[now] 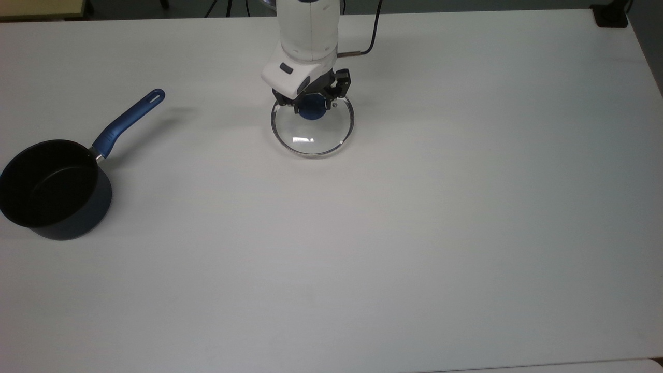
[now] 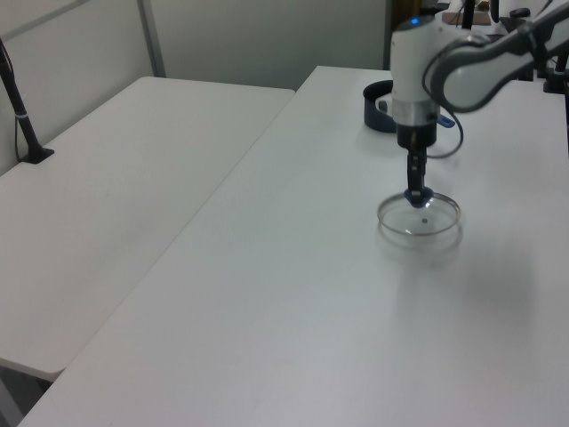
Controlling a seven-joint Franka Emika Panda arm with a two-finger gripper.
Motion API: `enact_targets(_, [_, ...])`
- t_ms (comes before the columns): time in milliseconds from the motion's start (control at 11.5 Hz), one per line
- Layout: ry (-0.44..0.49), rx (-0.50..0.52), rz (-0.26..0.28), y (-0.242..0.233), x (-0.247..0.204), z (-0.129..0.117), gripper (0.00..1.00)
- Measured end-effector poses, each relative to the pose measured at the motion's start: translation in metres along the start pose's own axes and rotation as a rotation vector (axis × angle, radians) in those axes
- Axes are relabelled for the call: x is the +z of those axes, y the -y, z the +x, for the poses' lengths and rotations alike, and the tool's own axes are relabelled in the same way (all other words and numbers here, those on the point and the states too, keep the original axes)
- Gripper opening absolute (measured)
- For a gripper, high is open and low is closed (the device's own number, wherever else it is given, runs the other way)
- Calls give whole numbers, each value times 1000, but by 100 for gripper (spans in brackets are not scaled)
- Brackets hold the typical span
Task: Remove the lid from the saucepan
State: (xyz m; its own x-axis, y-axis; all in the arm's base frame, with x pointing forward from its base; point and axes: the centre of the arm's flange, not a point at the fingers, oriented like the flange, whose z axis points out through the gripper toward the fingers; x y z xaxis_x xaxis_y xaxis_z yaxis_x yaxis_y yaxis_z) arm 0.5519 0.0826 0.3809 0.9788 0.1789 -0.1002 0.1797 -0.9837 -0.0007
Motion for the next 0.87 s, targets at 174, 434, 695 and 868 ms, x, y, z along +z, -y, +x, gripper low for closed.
enact_targets(174, [-4,4,0,0,-55,11,85])
enact_targets(434, [-7,-15,-17,7,-78,15,90])
enact_targets(695, [-11,29,-32,10,-95,13,100])
enact_targets(868, [-27,80,-50,0,-139,-4,100])
